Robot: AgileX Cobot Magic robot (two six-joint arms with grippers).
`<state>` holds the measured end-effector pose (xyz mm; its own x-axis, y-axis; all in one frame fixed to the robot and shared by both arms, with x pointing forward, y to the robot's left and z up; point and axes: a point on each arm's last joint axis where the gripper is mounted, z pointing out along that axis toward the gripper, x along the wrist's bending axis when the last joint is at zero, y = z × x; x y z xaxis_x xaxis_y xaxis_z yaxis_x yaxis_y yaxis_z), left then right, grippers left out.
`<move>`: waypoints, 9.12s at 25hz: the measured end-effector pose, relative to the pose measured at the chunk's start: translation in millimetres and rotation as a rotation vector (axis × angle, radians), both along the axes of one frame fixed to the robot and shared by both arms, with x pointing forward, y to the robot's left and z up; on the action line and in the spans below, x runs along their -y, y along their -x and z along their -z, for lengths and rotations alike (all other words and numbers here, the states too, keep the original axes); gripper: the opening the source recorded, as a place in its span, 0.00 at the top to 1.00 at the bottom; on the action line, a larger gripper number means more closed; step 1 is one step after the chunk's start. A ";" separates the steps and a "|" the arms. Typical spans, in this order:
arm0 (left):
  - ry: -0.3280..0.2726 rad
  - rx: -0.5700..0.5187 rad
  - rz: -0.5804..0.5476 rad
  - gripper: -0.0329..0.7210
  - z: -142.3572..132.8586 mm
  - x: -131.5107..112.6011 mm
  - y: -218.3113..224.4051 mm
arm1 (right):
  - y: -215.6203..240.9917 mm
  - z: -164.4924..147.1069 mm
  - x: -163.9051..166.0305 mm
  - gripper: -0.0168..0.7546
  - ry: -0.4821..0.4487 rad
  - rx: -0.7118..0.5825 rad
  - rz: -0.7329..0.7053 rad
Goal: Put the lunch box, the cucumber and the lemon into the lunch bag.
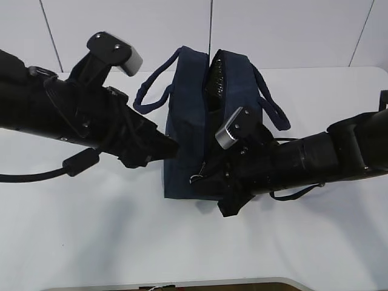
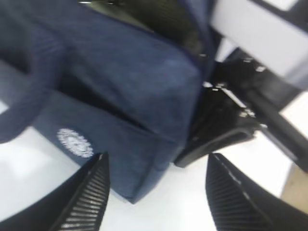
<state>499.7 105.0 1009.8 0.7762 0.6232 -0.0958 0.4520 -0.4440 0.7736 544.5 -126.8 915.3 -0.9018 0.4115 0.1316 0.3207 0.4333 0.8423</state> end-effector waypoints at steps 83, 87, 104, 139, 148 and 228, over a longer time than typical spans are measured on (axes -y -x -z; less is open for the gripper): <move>0.140 -0.132 0.051 0.98 18.0 -0.7 -28.1 | 9.6 -10.9 1.9 0.97 0.007 -0.187 0.036; 0.137 -0.140 0.050 0.98 21.2 -0.1 -29.2 | 10.6 -12.5 2.4 0.97 0.029 -0.219 0.033; 0.133 -0.143 0.047 0.98 23.6 0.3 -30.6 | 2.5 -47.6 4.8 0.97 0.158 -0.245 0.020; 0.134 -0.140 0.033 0.98 24.1 0.2 -32.3 | -24.4 -175.0 4.7 0.97 0.316 -0.409 0.109; 0.138 -0.139 0.028 0.98 23.4 0.3 -32.9 | -33.1 -194.1 4.4 0.97 0.274 -0.488 0.272; 0.002 -0.068 -0.073 0.98 38.3 -13.8 -37.1 | -226.2 -107.1 51.0 0.97 0.028 -0.437 0.737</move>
